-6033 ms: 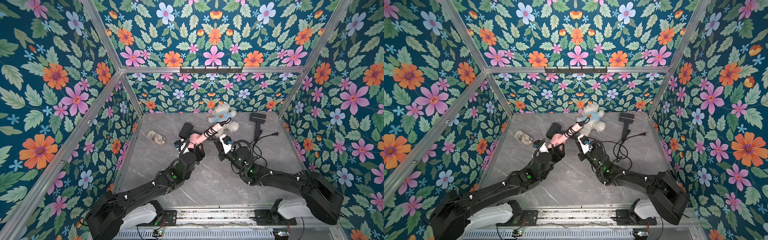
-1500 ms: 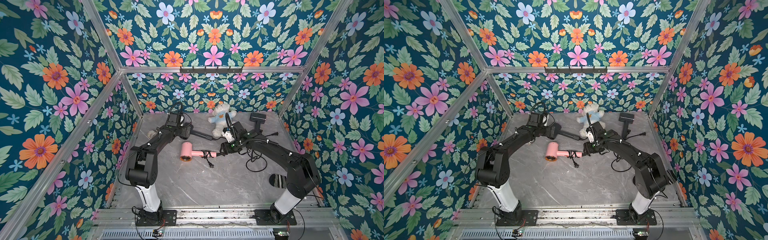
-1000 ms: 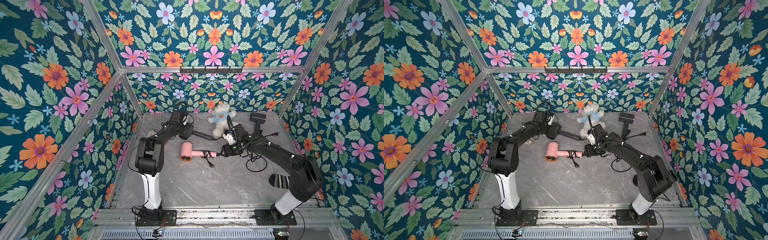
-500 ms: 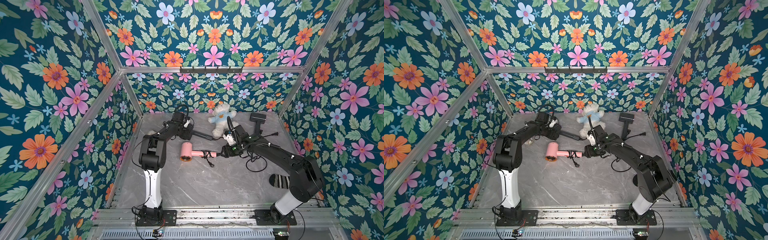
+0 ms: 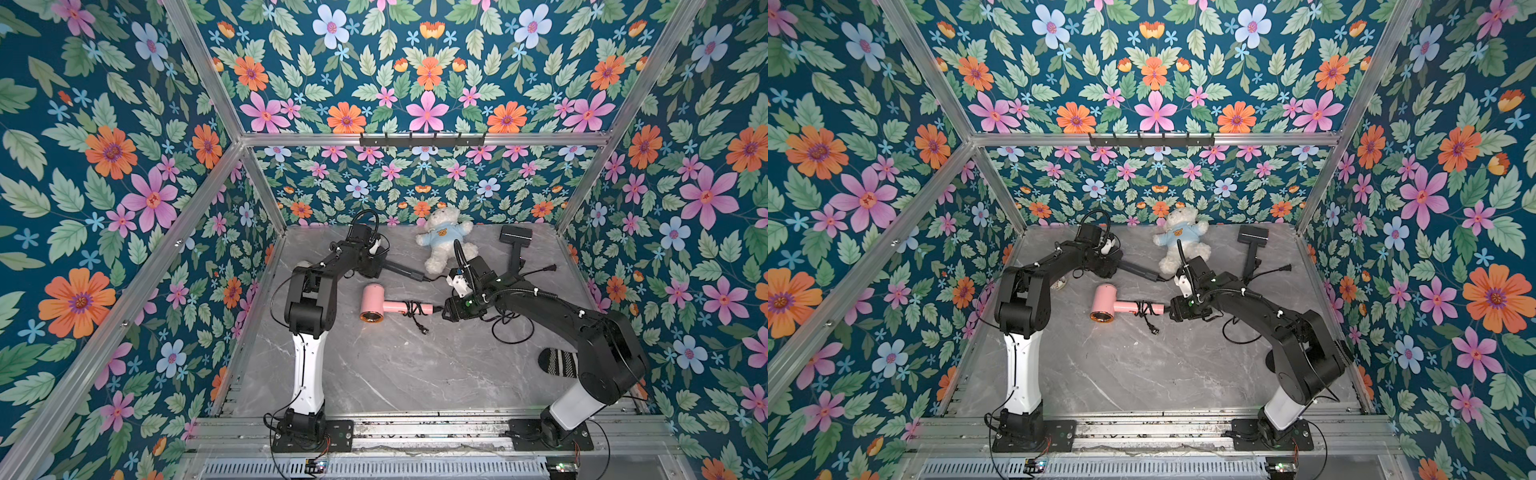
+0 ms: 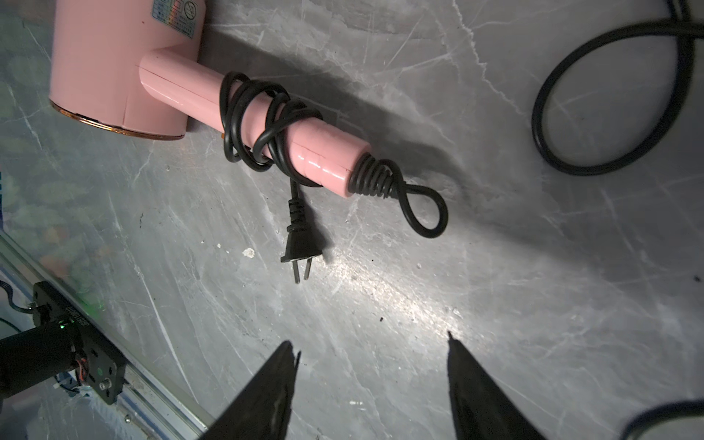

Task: Wrap the cord around the hair dryer
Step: Pick up the hair dryer from the center of the board.

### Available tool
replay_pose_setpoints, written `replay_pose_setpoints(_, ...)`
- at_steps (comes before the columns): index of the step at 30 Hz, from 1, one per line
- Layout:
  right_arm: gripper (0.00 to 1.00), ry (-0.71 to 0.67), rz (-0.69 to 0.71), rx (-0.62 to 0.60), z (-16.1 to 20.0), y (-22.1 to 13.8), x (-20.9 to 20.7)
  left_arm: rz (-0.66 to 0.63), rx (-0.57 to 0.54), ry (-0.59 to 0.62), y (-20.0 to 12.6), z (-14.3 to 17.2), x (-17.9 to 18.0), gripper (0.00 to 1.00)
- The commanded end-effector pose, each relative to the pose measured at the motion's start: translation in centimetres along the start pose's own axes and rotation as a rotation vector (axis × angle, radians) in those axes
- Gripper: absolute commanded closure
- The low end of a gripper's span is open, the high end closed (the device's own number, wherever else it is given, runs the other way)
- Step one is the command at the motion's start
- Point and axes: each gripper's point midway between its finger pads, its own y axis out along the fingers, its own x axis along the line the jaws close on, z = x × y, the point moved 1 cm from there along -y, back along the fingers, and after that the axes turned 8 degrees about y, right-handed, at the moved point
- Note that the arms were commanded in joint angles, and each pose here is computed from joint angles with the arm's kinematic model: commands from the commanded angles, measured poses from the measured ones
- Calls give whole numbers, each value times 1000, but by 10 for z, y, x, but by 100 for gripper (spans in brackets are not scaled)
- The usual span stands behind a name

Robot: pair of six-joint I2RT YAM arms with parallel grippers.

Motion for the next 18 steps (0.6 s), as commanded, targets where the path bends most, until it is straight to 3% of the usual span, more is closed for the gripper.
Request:
replay_pose_setpoints(1,36,6,-7,-5,0,-1,2,-15,12,-5,-2,1,3,38)
replay_pose_setpoints(8,37,40,31,-67,-11,-24,-15,-63,-82,-43,-42,-27,14,64)
replay_pose_setpoints(16,37,75,35,-207,-25,-76,-53,-8,-269,-90,-122,-66,5,92)
replay_pose_setpoints(18,43,13,-12,-188,-20,-78,-44,-10,-311,-122,-146,-70,5,100)
